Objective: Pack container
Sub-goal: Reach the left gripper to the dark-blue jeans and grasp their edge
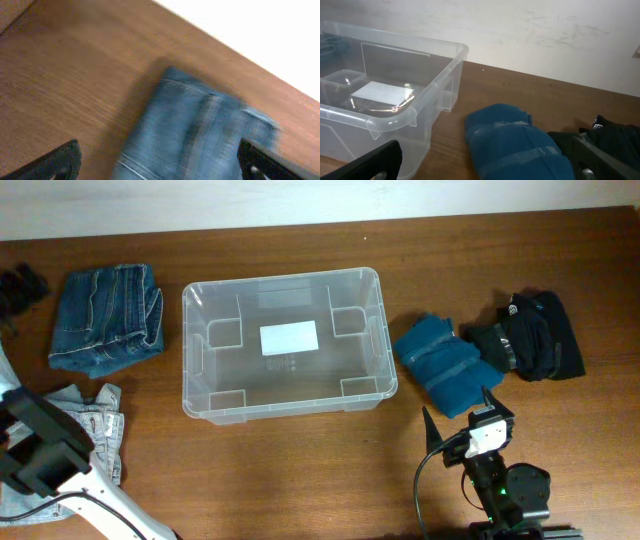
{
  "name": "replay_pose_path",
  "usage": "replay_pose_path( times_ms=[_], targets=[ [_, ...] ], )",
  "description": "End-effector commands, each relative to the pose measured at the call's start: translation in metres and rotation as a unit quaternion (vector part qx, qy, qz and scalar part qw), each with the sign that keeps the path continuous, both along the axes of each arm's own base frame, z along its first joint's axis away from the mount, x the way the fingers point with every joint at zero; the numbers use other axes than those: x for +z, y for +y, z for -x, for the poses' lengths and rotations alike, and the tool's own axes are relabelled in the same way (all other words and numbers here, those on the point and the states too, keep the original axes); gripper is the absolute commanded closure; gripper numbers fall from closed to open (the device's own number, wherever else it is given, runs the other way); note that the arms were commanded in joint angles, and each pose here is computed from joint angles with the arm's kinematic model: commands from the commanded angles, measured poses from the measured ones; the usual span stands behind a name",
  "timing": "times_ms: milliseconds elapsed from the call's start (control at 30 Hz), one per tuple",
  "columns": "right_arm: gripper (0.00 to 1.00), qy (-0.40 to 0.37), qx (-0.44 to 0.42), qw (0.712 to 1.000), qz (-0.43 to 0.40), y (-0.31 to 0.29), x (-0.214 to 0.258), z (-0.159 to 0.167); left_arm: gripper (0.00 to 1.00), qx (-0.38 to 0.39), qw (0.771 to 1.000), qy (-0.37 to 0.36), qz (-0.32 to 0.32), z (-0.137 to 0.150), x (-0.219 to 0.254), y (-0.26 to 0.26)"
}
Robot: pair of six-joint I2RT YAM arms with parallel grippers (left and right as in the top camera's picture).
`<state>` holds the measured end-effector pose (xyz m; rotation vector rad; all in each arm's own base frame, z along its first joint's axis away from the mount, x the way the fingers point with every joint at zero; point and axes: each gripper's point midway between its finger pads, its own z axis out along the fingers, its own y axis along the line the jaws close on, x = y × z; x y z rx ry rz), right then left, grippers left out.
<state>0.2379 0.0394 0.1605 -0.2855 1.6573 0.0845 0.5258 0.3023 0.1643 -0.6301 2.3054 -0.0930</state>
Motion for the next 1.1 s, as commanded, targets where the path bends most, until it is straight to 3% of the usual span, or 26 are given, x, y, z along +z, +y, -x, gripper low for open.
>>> replay_pose_path(
  times_ms=[0, 167, 467, 867, 1067],
  targets=[
    [0.02, 0.001, -0.001, 1.0, 0.002, -0.001, -0.003, 0.0, 0.01, -0.044, 0.999, -0.012, 0.021, 0.001, 0.027, -0.023],
    [0.02, 0.001, -0.001, 1.0, 0.002, -0.001, -0.003, 0.0, 0.01, -0.054, 0.997, 0.004, 0.053, 0.008, 0.018, -0.033],
    [0.02, 0.0, -0.001, 1.0, 0.002, -0.001, -0.003, 0.0, 0.01, -0.041, 0.998, 0.004, 0.04, -0.01, -0.018, -0.015],
    [0.02, 0.0, -0.001, 1.0, 0.002, -0.001, -0.003, 0.0, 0.01, -0.038, 0.997, 0.053, 0.048, -0.011, -0.095, -0.003],
    [0.02, 0.001, -0.001, 1.0, 0.002, -0.001, -0.003, 0.0, 0.01, -0.057, 0.993, 0.066, 0.084, -0.011, -0.13, -0.014]
  ],
)
